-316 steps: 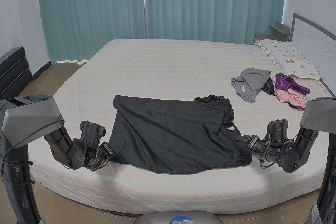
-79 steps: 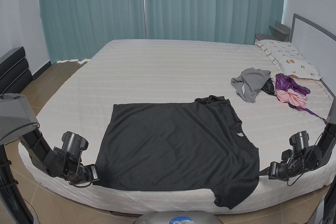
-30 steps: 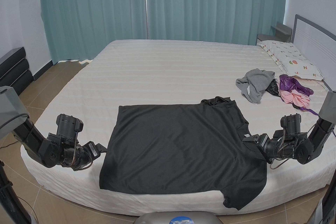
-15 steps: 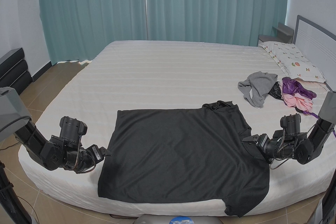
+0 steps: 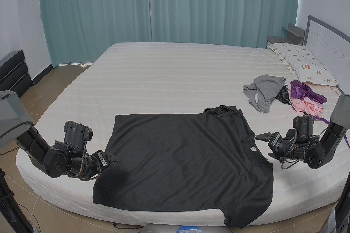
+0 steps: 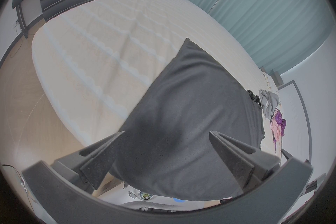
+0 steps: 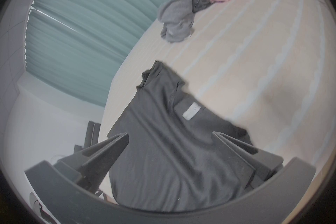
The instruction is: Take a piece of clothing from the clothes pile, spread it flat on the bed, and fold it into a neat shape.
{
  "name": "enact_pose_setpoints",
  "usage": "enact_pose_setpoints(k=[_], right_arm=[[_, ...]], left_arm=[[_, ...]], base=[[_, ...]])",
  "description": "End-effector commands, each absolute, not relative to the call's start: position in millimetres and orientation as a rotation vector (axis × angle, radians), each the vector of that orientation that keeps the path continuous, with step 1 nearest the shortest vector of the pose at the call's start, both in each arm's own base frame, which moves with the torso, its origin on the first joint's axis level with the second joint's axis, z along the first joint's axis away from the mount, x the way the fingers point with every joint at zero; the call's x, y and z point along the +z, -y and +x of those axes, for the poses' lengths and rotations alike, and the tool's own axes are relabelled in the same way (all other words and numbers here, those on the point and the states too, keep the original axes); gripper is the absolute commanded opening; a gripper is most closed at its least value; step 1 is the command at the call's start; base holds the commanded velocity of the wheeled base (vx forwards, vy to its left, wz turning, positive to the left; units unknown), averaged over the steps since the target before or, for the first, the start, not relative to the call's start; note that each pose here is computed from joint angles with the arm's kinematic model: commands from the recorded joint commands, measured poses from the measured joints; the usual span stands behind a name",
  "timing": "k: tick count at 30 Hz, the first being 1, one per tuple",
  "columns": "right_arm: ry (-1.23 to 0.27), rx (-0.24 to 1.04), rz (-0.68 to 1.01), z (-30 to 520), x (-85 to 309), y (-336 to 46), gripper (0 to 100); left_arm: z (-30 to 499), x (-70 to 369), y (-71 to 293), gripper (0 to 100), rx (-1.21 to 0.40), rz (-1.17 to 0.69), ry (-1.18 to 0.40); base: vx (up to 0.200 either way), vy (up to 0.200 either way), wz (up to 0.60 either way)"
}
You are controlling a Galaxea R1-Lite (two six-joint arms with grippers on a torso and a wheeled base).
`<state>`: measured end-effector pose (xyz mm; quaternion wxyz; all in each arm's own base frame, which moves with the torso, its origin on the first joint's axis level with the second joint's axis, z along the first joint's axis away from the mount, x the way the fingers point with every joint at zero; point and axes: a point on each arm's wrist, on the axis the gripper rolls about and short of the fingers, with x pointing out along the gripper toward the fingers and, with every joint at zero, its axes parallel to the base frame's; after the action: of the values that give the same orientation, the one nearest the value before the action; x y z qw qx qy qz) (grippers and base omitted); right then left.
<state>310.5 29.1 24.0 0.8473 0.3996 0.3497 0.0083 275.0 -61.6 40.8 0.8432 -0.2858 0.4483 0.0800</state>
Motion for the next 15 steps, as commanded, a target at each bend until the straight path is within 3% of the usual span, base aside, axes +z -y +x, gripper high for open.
enact_pose_setpoints(k=[1,15], right_arm=[[-0.718,-0.028,0.813,328,12,-35,100],[-0.707,-0.028,0.805,422,-7,-46,100]], left_arm=[[277,41,62,100,0.168,-0.606,-0.941],[285,44,55,100,0.183,-0.628,-0.912]], base=[[0.0,0.0,0.0],[0.0,0.0,0.0]])
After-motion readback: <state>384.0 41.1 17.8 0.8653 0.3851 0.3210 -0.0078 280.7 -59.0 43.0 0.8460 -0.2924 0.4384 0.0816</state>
